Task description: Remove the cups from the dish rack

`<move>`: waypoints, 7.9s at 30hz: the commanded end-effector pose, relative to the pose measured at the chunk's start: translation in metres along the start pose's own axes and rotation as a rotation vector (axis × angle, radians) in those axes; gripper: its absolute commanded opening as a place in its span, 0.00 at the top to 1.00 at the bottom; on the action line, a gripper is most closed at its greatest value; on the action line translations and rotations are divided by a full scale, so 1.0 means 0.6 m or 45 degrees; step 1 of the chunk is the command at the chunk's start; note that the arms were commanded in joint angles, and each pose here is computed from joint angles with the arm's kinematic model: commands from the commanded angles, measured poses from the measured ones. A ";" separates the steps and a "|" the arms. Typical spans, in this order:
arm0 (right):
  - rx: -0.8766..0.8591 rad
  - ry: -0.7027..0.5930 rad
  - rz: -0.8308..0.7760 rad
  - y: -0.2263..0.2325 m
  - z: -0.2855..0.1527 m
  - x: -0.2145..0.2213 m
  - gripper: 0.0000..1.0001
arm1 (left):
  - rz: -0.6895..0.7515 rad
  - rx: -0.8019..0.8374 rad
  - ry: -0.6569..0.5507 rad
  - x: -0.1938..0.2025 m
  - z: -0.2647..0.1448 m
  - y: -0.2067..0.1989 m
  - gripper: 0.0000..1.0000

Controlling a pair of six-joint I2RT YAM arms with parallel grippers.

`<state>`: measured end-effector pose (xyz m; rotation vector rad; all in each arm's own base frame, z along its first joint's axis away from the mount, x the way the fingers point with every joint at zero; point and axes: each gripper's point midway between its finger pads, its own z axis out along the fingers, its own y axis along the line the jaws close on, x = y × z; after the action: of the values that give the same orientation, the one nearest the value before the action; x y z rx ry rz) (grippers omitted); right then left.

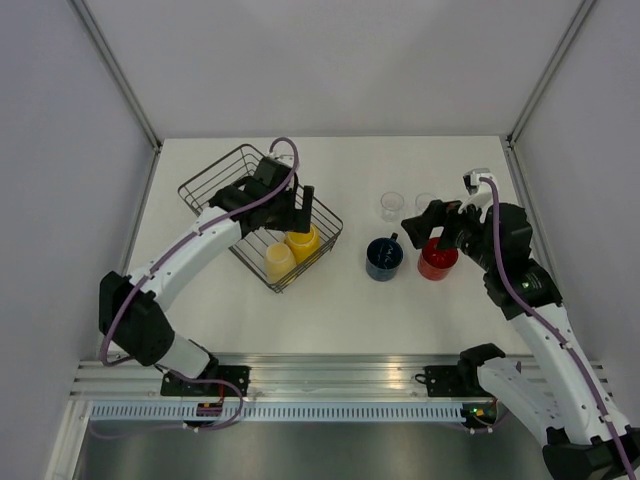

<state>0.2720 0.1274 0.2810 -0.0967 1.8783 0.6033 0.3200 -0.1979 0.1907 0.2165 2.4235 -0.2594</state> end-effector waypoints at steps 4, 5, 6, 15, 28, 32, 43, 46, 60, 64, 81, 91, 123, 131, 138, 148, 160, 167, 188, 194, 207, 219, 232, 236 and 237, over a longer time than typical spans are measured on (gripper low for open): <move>-0.102 -0.017 -0.094 0.031 -0.034 -0.019 0.02 | 0.155 0.020 0.013 -0.031 0.034 -0.016 0.00; -0.112 -0.022 -0.094 0.035 -0.038 -0.020 0.02 | 0.193 0.017 0.022 -0.030 0.040 -0.016 0.00; -0.116 -0.023 -0.093 0.036 -0.038 -0.020 0.02 | 0.211 0.006 0.040 -0.029 0.054 -0.015 0.00; -0.161 0.024 -0.119 0.043 -0.038 -0.009 0.02 | 0.273 0.046 0.157 0.001 0.107 -0.028 0.00; -0.196 0.036 -0.129 0.049 -0.038 -0.004 0.02 | 0.287 0.035 0.220 0.030 0.138 -0.024 0.00; -0.209 0.033 -0.134 0.052 -0.039 -0.004 0.02 | 0.294 -0.003 0.252 0.046 0.153 -0.014 0.00; -0.223 0.035 -0.137 0.054 -0.039 -0.001 0.02 | 0.288 -0.036 0.289 0.075 0.185 -0.004 0.00; -0.227 0.036 -0.140 0.055 -0.039 -0.001 0.02 | 0.278 -0.040 0.305 0.086 0.191 -0.002 0.00; -0.225 0.026 -0.146 0.055 -0.040 -0.005 0.02 | 0.239 -0.051 0.227 0.059 0.175 -0.003 0.87; -0.225 0.014 -0.147 0.056 -0.043 -0.009 0.02 | 0.217 -0.076 0.163 0.034 0.153 0.000 0.98; -0.228 -0.018 -0.148 0.060 -0.047 -0.020 0.02 | 0.058 -0.053 -0.178 -0.081 0.029 -0.010 0.98; -0.476 -0.048 -0.058 0.110 -0.032 -0.016 0.02 | -0.103 0.516 -0.463 -0.139 -0.113 -0.122 0.98; -1.315 -0.219 -0.021 0.328 -0.110 -0.019 0.23 | -0.350 2.009 -0.455 -0.059 -0.391 -0.303 0.98; -1.356 -0.225 -0.045 0.345 -0.115 -0.014 0.34 | -0.483 1.977 -0.411 -0.055 -0.369 -0.309 0.98; -1.356 -0.225 -0.073 0.349 -0.111 -0.007 0.74 | -0.540 1.939 -0.374 -0.057 -0.355 -0.314 0.98; -1.309 -0.326 -0.098 0.339 -0.128 -0.018 0.99 | -0.576 1.821 -0.288 -0.050 -0.319 -0.317 0.07; -1.022 -0.355 -0.172 0.288 -0.113 -0.024 1.00 | -0.652 1.295 -0.488 -0.090 -0.252 -0.257 0.00; -0.643 -0.202 -0.263 0.210 -0.079 0.000 1.00 | -0.637 0.961 -0.610 -0.106 -0.223 -0.198 0.00; 0.749 0.275 -0.411 -0.131 -0.039 -0.017 0.99 | -0.148 0.615 -0.567 -0.007 -0.268 -0.091 0.00; 0.834 0.380 -0.530 -0.208 -0.038 -0.022 1.00 | -0.020 0.568 -0.530 0.045 -0.293 -0.055 0.00; 0.610 0.674 -0.722 -0.289 -0.036 0.042 1.00 | 0.094 0.453 -0.550 0.123 -0.274 0.007 0.00; 0.511 0.905 -0.620 -0.356 -0.020 0.139 1.00 | 0.012 0.439 -0.752 0.119 -0.320 0.041 0.00; 0.398 1.080 -0.500 -0.389 0.001 0.215 1.00 | -0.003 0.452 -0.785 0.123 -0.332 0.045 0.00; 0.366 1.105 -0.473 -0.389 0.001 0.239 0.99 | 0.001 0.452 -0.781 0.125 -0.331 0.045 0.00; 0.367 1.120 -0.464 -0.393 0.001 0.247 0.99 | 0.001 0.452 -0.781 0.125 -0.331 0.045 0.00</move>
<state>0.2828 -0.0441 0.0642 -0.5487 2.7382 -0.0019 0.1441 -0.1175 0.2864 0.2428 1.7669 -0.6714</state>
